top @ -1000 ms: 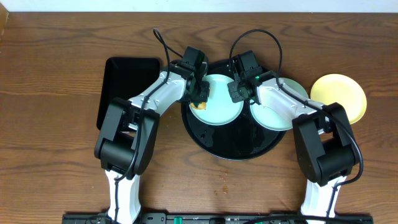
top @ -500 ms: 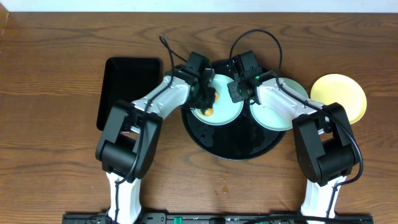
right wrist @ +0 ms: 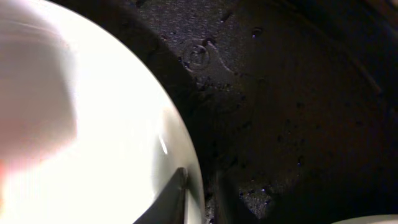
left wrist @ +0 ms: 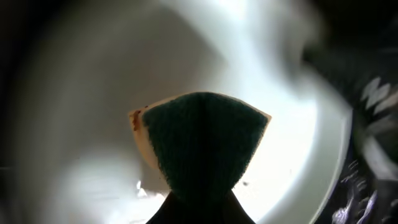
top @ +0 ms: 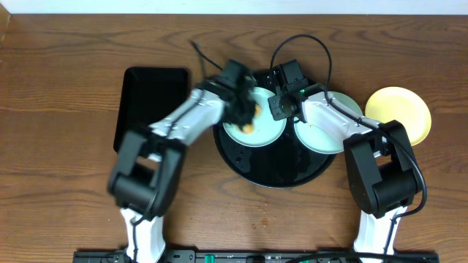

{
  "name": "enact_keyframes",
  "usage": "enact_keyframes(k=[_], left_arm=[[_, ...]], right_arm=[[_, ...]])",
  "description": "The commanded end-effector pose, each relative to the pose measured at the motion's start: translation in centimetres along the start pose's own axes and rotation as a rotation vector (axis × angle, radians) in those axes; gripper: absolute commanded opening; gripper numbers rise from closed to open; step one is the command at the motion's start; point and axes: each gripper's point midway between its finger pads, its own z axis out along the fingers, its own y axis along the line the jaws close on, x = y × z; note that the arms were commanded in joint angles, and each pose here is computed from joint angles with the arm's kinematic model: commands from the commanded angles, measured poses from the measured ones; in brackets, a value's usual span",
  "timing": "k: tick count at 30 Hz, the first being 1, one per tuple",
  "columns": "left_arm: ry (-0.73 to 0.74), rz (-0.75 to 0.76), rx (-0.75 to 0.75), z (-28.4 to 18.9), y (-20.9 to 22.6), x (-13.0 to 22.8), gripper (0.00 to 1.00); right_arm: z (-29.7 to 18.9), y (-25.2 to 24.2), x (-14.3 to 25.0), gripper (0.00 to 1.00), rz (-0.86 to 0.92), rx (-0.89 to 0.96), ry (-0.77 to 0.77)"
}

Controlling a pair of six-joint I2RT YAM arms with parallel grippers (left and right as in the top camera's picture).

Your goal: Clean dirty plates on tray and stack at the side

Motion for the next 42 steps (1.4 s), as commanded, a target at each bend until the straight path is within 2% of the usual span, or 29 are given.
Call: enact_keyframes(k=[1,3,6,12,18,24,30,34,42], left_arm=[[-0.26,-0.015,-0.004,-8.9,0.7,-6.3,0.08],[-0.319,-0.045,-0.034,-11.7,2.3,-7.2,0.08],[-0.357,-0.11,-0.115,-14.7,5.7,-7.2,0.08],[-0.278,-0.264,-0.244,-16.0,12.3,-4.2,0.08],[-0.177,-0.335,-0.289,-14.6,16.3,-0.7,0.08],[-0.089,-0.391,-0.385,-12.5,19.8,2.3,0.08],[-0.007,-0.409,-0.423,-9.7,21.6,3.7,0.09],[0.021,-0.416,-0.424,-8.5,22.0,4.3,0.09],[0.008,-0.409,-0.517,-9.1,23.5,4.2,0.11]], right_arm=[[0.6,-1.1,0.6,0.24,0.006,0.045,0.017],[0.6,-1.1,0.6,0.3,0.006,0.045,0.017],[0.6,-1.1,0.7,0.32,0.006,0.045,0.018],[0.6,-1.1,0.6,0.33,0.006,0.045,0.017],[0.7,-0.4,0.7,0.22,0.006,0.008,0.02],[0.7,-0.2,0.7,0.01,0.007,-0.007,0.02],[0.4,-0.1,-0.3,0.01,0.001,-0.007,-0.016],[-2.6,-1.4,-3.1,0.01,-0.036,0.065,-0.115],[-15.6,-3.7,-8.6,0.01,-0.154,0.316,-0.391]])
